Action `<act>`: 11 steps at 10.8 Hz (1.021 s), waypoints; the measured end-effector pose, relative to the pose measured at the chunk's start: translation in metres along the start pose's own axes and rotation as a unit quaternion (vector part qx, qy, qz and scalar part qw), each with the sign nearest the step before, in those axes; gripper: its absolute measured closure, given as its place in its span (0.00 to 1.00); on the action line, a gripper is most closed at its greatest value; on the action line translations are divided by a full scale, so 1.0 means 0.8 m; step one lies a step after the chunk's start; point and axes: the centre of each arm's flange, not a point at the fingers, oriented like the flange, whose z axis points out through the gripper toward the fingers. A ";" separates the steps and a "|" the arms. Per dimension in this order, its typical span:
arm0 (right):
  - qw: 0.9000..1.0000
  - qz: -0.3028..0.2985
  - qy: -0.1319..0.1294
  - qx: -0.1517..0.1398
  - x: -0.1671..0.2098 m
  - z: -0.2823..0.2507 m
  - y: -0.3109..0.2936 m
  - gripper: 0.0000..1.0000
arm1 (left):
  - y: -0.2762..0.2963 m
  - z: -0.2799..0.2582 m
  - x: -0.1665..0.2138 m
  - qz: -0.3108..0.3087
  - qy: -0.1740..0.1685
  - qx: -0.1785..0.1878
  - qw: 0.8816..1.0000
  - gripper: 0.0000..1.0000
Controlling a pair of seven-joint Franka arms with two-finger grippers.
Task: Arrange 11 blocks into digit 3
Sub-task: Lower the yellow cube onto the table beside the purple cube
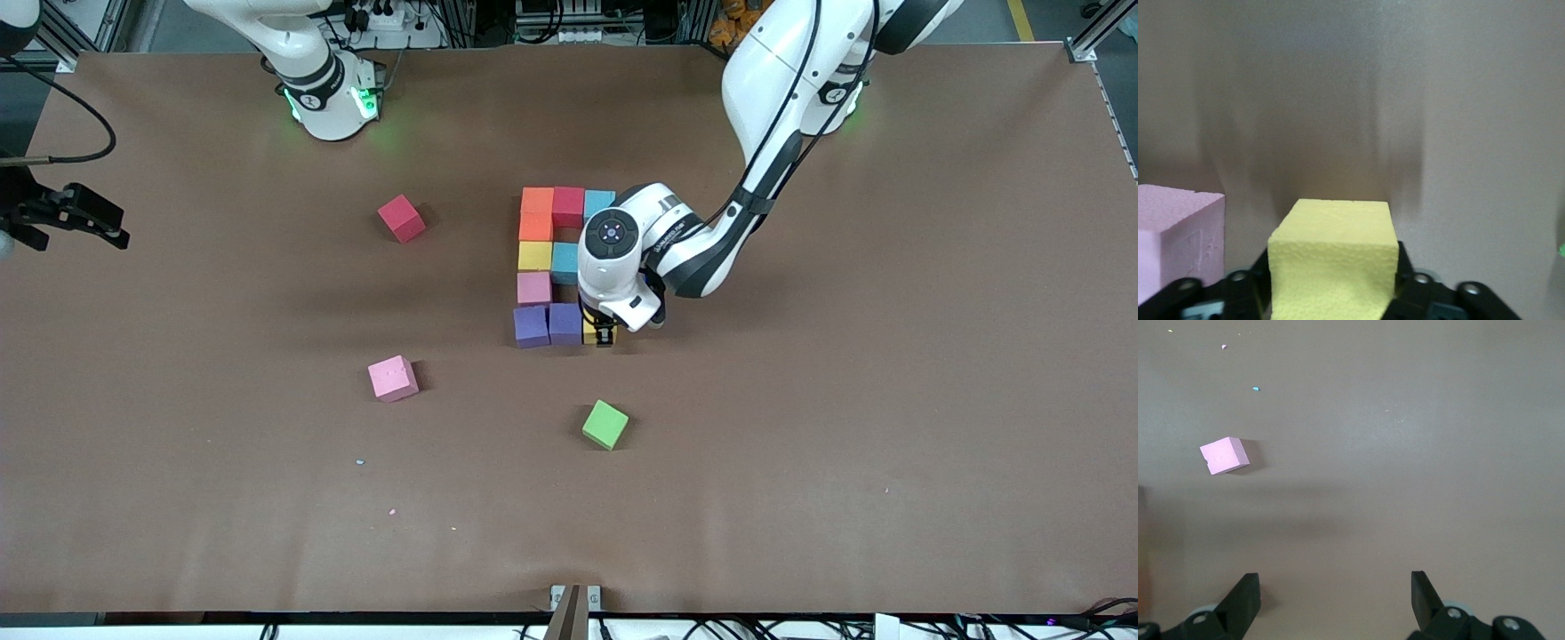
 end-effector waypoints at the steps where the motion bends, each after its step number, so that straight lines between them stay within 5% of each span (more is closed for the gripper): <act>1: 1.000 0.000 0.000 0.000 0.000 0.000 0.000 0.00 | 0.000 0.002 0.000 0.000 0.000 0.001 1.000 0.07; 2: 1.000 0.000 0.000 0.000 0.000 0.000 0.000 0.00 | 0.002 0.000 -0.001 -0.001 -0.001 -0.001 1.000 0.00; 6: 1.000 0.000 0.000 0.000 0.000 0.000 0.000 0.00 | 0.016 -0.032 -0.005 -0.004 -0.009 -0.015 1.000 0.00; 11: 1.000 0.000 0.000 0.000 0.000 0.000 0.000 0.00 | 0.016 -0.179 -0.001 0.000 -0.003 -0.046 0.999 0.00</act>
